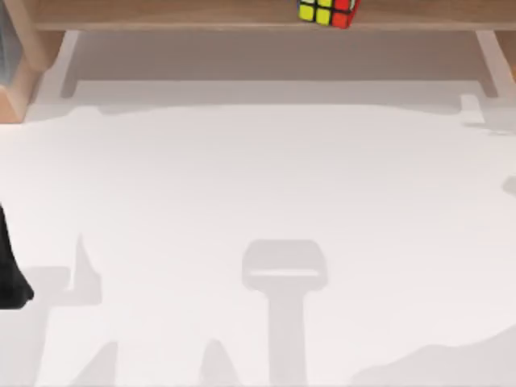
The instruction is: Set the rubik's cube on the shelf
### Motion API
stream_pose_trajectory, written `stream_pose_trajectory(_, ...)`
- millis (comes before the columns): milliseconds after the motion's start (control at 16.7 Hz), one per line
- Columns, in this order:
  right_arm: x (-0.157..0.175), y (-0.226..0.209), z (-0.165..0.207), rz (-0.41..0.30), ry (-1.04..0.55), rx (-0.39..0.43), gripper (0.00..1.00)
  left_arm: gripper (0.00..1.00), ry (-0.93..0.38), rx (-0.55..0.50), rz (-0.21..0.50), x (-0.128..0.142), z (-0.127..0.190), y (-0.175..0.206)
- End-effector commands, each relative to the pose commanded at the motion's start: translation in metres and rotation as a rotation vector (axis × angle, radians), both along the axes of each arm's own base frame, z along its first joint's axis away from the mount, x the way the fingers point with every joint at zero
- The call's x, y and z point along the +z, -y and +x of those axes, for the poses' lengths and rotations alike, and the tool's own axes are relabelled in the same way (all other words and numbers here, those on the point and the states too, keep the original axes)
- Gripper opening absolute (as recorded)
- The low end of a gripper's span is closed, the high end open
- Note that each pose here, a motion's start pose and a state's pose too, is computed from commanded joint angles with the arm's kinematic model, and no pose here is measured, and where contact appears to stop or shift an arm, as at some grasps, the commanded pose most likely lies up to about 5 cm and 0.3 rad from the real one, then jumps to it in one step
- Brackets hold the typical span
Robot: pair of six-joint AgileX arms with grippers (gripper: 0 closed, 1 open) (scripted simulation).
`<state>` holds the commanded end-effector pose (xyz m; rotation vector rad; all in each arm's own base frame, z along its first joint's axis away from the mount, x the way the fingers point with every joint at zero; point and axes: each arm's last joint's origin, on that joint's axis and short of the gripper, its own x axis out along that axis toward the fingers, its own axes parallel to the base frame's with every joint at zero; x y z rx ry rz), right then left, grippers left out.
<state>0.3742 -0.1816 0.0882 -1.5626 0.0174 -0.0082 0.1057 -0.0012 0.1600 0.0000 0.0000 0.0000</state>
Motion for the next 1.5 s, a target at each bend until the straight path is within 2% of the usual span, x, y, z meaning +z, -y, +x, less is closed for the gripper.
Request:
stream_pose_trajectory(240, 0.0, 0.002, 0.002, 0.006, -0.002, -0.003, 0.0, 1.0, 0.0, 0.0, 0.0, 0.0, 0.0, 0.0)
stream_pose_trajectory(720, 0.001, 0.003, 0.058, 0.001, 0.002, -0.005, 0.0, 1.0, 0.0, 0.0, 0.0, 0.0, 0.0, 0.0)
stream_pose_trajectory(1020, 0.0, 0.002, 0.061, 0.003, -0.002, -0.004, 0.0, 1.0, 0.0, 0.0, 0.0, 0.0, 0.0, 0.0)
stream_pose_trajectory(1500, 0.0, 0.002, 0.061, 0.003, -0.002, -0.004, 0.6, 1.0, 0.0, 0.0, 0.0, 0.0, 0.0, 0.0)
